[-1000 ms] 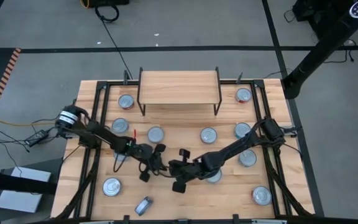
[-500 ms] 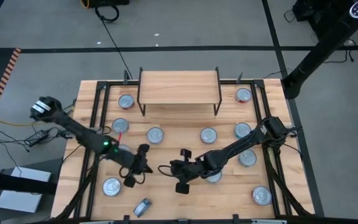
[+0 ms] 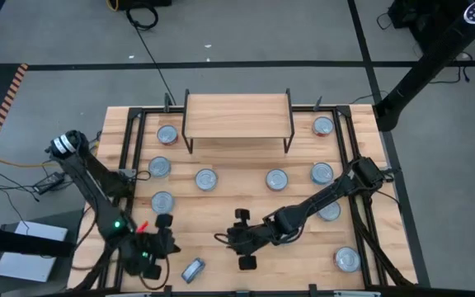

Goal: Stack canned seafood by type on shelf
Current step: Put the blue tuna can on the shelf

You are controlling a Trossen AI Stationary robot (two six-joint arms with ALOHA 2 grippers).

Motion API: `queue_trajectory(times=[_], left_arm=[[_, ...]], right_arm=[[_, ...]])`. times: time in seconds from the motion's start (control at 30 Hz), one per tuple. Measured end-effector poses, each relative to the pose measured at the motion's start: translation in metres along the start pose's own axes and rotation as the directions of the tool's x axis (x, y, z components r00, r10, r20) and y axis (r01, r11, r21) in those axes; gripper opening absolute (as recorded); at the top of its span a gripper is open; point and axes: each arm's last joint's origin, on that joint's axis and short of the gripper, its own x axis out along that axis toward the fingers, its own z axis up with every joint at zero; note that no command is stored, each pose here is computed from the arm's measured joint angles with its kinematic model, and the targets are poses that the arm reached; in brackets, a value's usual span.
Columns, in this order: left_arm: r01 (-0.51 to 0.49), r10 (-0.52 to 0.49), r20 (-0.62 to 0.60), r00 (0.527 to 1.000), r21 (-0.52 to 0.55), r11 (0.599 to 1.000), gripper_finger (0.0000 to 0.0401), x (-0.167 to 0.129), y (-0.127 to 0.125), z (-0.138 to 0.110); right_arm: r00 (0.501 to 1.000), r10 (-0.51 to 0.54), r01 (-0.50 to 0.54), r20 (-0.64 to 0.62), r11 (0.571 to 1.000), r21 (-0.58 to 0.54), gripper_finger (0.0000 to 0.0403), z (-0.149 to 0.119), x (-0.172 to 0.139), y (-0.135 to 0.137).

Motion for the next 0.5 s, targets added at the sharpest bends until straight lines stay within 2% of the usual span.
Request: queue_trajectory(times=[0.27,0.5], left_arm=[[-0.027,0.032,0.127,0.991,-0.044,0.999,0.0019,0.020,-0.030,-0.017],[-0.083,0.106,0.208,0.972,-0.117,0.990,0.0019,0.020,-0.038,-0.037]], right_arm=[[0.977,0.153,-0.139,0.152,0.986,-0.094,0.0240,0.014,0.006,0.005],[0.961,0.205,-0.170,0.186,0.968,-0.186,0.0267,0.017,0.015,-0.001]])
